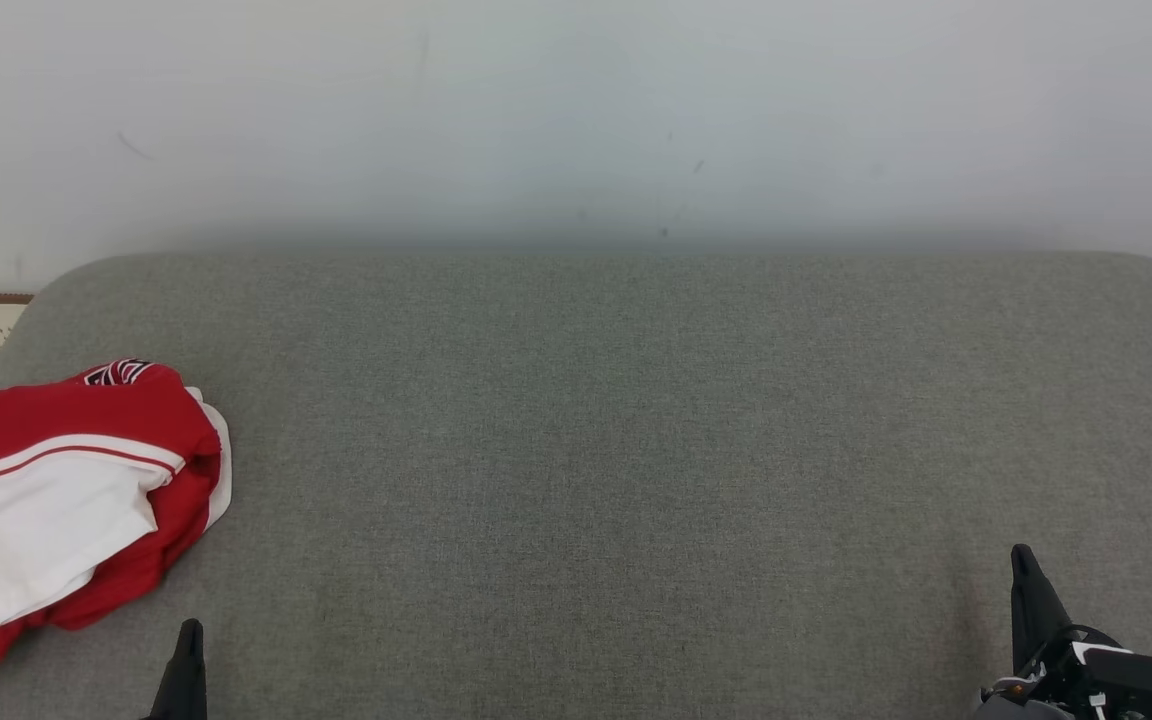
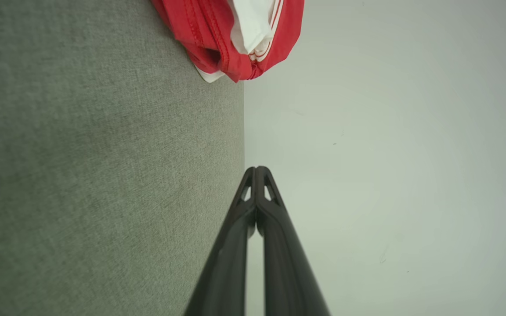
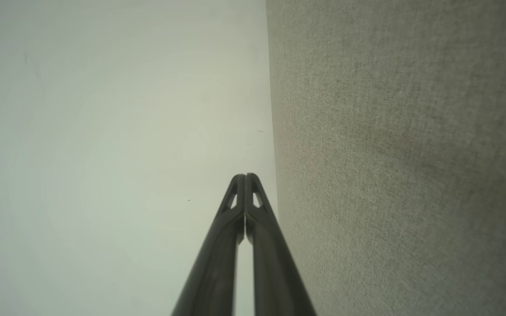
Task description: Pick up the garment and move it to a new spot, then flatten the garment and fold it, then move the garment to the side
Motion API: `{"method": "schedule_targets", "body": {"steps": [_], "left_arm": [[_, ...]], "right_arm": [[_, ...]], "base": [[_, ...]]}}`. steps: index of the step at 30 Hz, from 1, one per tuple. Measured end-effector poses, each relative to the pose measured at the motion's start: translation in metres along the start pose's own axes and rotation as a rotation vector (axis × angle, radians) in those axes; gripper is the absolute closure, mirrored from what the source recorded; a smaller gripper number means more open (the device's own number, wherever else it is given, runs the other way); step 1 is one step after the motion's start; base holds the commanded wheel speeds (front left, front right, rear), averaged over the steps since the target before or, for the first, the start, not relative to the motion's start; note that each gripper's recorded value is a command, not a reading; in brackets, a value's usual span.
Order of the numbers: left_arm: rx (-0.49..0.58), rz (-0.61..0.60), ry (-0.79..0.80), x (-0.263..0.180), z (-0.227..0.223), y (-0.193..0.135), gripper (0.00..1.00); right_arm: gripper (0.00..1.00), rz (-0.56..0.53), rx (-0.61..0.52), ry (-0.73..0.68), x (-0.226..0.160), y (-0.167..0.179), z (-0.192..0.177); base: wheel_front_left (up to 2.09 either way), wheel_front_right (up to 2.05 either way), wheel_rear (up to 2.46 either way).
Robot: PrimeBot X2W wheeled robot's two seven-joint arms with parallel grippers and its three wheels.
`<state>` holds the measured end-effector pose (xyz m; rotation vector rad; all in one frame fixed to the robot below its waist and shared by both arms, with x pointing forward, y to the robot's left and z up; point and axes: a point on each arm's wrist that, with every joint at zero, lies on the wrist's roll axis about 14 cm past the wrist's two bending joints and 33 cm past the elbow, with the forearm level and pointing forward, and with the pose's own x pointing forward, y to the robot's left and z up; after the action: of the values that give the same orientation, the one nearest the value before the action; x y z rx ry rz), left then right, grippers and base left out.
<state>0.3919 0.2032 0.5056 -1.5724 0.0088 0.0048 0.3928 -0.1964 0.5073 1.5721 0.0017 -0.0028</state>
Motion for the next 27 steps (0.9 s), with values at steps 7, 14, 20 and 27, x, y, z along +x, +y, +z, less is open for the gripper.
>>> {"method": "schedule_targets", "body": {"steps": [7, 14, 20, 27], "left_arm": [[-0.014, 0.062, -0.001, -0.008, -0.003, 0.021, 0.0], [0.027, 0.058, -0.015, -0.007, -0.005, 0.019, 0.0], [0.111, 0.059, -0.021, -0.006, -0.004, 0.018, 0.0], [0.261, 0.064, -0.014, -0.005, -0.006, 0.018, 0.0]], "right_arm": [[0.0, -0.069, 0.007, -0.003, -0.01, -0.023, 0.0], [0.0, -0.059, -0.04, 0.003, -0.009, -0.02, -0.005], [0.0, -0.053, -0.112, 0.009, -0.007, -0.017, -0.006], [0.0, -0.039, -0.241, 0.024, -0.003, -0.013, -0.01]], "base": [[0.0, 0.0, 0.0], [0.0, 0.0, 0.0], [0.0, 0.0, 0.0], [0.0, 0.0, 0.0]]}}
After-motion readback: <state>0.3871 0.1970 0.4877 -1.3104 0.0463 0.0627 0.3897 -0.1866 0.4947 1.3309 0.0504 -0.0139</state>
